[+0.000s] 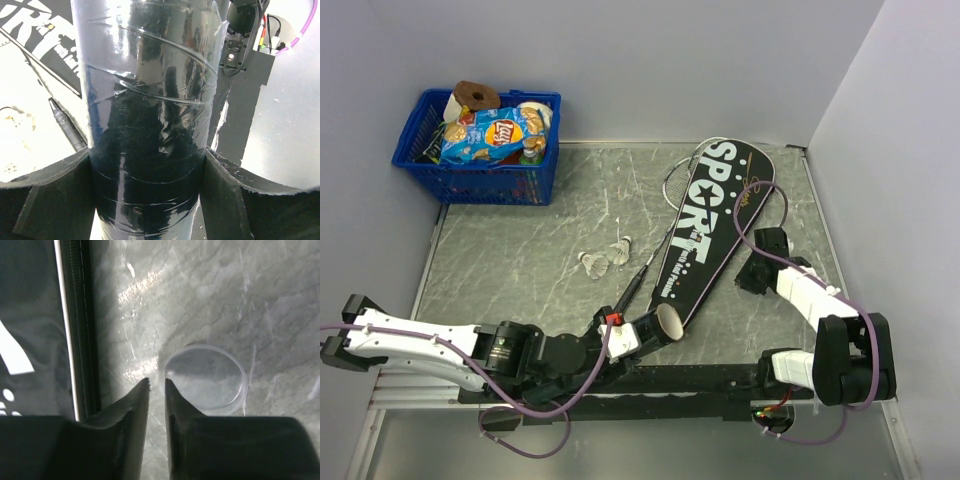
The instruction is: Pack up the badminton gear
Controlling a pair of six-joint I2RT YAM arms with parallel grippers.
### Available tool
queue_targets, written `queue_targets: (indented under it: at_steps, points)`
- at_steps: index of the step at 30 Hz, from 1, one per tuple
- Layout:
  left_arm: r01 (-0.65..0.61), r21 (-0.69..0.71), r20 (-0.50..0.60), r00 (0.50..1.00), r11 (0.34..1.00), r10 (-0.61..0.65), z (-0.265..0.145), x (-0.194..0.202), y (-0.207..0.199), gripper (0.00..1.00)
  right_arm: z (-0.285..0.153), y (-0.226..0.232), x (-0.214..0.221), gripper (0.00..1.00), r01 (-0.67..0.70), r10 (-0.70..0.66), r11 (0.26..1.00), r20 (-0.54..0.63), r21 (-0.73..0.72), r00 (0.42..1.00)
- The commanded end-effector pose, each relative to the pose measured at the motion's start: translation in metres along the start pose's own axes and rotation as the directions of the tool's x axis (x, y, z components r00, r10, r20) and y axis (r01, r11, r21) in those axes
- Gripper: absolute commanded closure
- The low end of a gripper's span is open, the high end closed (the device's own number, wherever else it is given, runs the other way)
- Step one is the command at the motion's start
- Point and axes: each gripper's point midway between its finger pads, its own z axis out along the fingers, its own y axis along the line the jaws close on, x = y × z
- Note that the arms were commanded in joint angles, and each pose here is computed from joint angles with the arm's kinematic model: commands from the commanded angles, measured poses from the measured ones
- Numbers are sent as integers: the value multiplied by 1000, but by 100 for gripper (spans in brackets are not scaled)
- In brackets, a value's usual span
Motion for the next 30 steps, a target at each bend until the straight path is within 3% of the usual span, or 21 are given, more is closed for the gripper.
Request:
queue_targets:
  at_steps: [1, 10, 14, 18, 25, 30]
  points:
    - [-15, -35, -55, 998, 999, 13, -5, 13, 4, 76, -5, 15, -28, 64, -24, 28, 999, 90, -43, 995]
    - [-17, -82, -43, 999, 997, 13, -8, 9, 11, 76, -63, 58, -59, 59, 107, -70, 978, 200, -181, 977]
    - [-9, -108, -34, 999, 994, 6, -12, 7, 16, 76, -106, 121, -63, 57, 240, -156, 897, 242, -370, 958]
    - [9, -151, -8, 1000, 989, -10, -17, 1, 25, 76, -131, 181, -39, 55, 390, -312, 779, 235, -491, 921]
    - [97, -199, 101, 992, 975, -78, -38, -20, 44, 76, -102, 244, 7, 52, 508, -511, 648, 170, -568, 842]
    - [160, -225, 174, 977, 961, -122, -53, -32, 58, 79, -83, 279, 30, 50, 578, -600, 566, 188, -587, 778]
